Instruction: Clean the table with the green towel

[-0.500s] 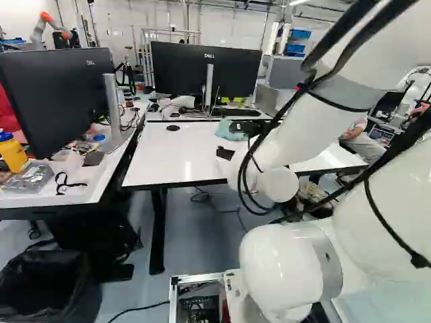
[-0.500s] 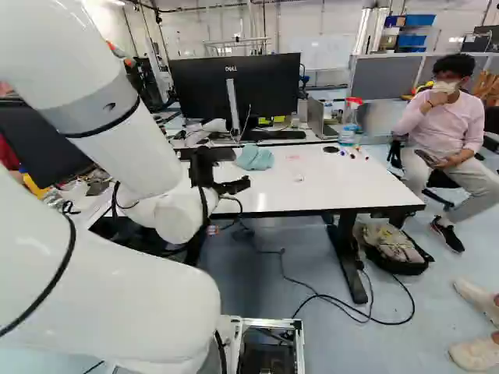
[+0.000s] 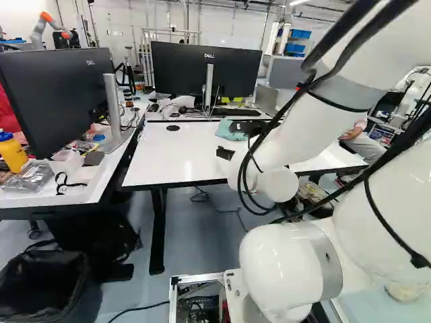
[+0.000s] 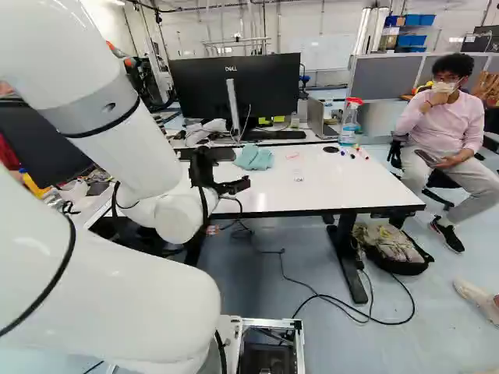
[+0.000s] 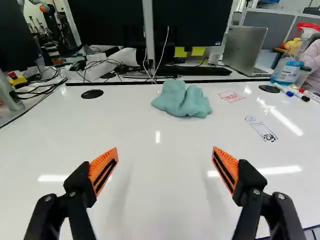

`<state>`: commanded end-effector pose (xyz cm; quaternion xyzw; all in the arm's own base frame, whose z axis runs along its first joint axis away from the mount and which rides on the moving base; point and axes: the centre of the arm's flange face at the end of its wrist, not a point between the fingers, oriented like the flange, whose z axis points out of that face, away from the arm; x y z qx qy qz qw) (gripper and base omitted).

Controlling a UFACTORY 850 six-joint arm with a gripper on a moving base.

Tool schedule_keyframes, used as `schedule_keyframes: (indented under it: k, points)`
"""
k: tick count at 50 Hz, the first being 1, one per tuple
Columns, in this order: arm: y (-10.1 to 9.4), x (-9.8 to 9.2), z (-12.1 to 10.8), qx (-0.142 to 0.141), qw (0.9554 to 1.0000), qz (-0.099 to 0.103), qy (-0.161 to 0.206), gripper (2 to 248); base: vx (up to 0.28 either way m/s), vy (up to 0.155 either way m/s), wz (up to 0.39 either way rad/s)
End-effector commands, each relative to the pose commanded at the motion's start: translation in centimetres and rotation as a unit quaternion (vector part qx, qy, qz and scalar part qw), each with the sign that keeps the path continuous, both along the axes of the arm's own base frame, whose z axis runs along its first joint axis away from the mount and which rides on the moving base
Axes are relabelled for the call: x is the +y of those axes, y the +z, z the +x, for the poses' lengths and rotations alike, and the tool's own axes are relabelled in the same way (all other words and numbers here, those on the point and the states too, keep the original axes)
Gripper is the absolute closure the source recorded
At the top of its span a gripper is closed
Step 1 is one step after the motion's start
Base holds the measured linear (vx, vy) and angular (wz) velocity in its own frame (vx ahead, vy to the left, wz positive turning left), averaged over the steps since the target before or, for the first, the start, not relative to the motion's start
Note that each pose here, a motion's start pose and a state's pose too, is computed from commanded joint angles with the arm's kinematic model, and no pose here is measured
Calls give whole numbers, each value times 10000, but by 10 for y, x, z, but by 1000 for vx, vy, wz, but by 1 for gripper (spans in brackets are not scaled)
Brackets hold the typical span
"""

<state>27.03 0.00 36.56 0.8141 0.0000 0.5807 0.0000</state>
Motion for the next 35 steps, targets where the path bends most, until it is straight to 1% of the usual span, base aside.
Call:
schedule_keyframes:
  k: [7,16,35]
  points:
    - [0,0,2,6,10000,0,0,3,0,0,0]
    - [2,0,13,30,10000,0,0,3,0,0,0]
    - [5,0,50,84,10000,0,-4,3,0,0,0]
